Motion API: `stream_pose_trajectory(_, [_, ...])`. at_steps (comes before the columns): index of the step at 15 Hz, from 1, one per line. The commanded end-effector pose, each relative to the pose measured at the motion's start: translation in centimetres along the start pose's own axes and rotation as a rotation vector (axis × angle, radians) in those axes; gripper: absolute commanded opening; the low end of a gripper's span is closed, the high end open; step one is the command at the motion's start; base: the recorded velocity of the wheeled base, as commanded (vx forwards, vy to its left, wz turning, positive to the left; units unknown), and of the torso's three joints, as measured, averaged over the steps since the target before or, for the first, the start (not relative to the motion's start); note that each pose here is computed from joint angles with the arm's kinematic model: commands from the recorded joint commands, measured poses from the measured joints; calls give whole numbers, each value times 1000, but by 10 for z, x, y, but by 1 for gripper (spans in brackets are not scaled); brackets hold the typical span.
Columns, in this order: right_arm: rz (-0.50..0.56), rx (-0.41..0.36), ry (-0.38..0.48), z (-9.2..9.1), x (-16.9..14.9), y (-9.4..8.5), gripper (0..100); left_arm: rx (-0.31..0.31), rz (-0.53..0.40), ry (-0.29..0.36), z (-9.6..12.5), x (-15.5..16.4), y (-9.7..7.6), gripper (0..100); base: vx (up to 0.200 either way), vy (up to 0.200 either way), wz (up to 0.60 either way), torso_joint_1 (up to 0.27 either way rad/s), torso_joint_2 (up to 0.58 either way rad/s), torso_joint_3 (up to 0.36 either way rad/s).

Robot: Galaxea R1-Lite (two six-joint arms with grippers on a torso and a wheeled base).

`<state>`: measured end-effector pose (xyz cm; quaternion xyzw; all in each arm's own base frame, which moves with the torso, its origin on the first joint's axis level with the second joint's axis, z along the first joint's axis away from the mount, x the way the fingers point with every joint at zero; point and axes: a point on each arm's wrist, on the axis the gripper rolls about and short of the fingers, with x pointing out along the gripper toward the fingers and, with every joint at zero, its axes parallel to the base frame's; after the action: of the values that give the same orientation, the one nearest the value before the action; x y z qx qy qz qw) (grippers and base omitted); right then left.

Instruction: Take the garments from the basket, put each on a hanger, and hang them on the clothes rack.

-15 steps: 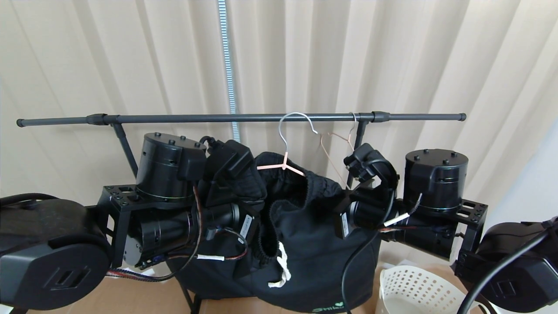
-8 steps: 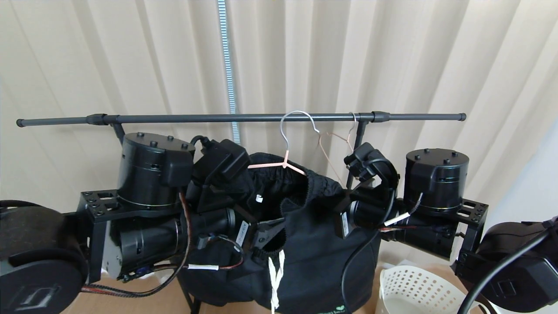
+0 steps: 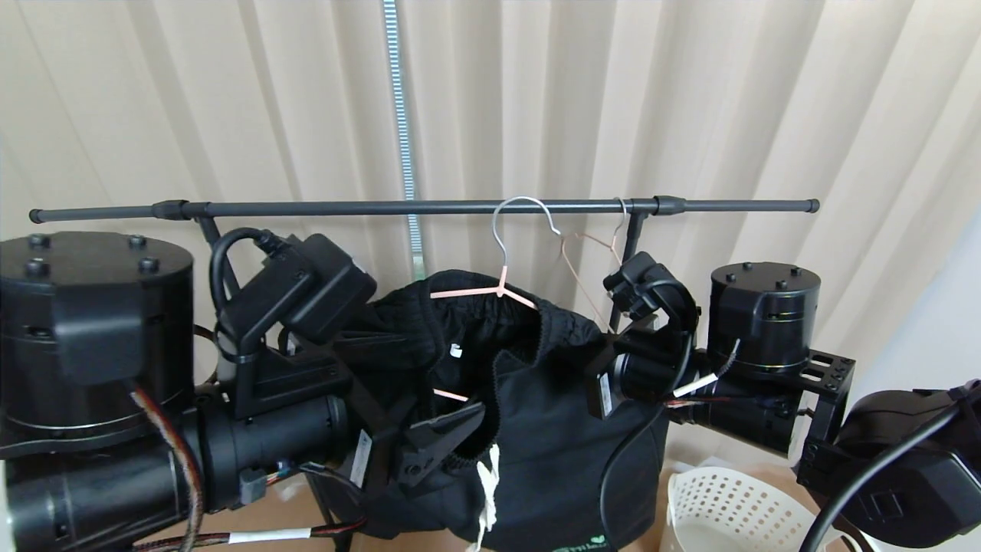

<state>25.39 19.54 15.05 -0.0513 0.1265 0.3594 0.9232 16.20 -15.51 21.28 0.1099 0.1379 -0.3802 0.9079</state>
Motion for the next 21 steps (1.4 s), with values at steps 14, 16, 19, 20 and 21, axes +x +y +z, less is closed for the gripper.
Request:
stream_pose_trajectory(14, [52, -16, 36, -11, 0, 0, 0, 175, -53, 80, 39, -42, 113, 100, 0, 0, 0, 0, 0, 0])
stream_pose_trajectory(16, [64, -25, 38, -12, -2, 1, 0, 221, -137, 95, 30, -22, 122, 100, 0, 0, 0, 0, 0, 0])
stream_pose_trajectory(19, [81, -44, 4, -12, -4, 0, 0, 250, -257, 56, 28, -6, 126, 100, 0, 0, 0, 0, 0, 0])
stream_pose_trajectory(20, [77, -57, 2, -12, -5, -2, 0, 257, -302, 36, 30, 0, 125, 100, 0, 0, 0, 0, 0, 0])
stream_pose_trajectory(21, [75, -56, 4, -13, -4, -2, 0, 273, -326, 36, 30, 6, 122, 100, 0, 0, 0, 0, 0, 0])
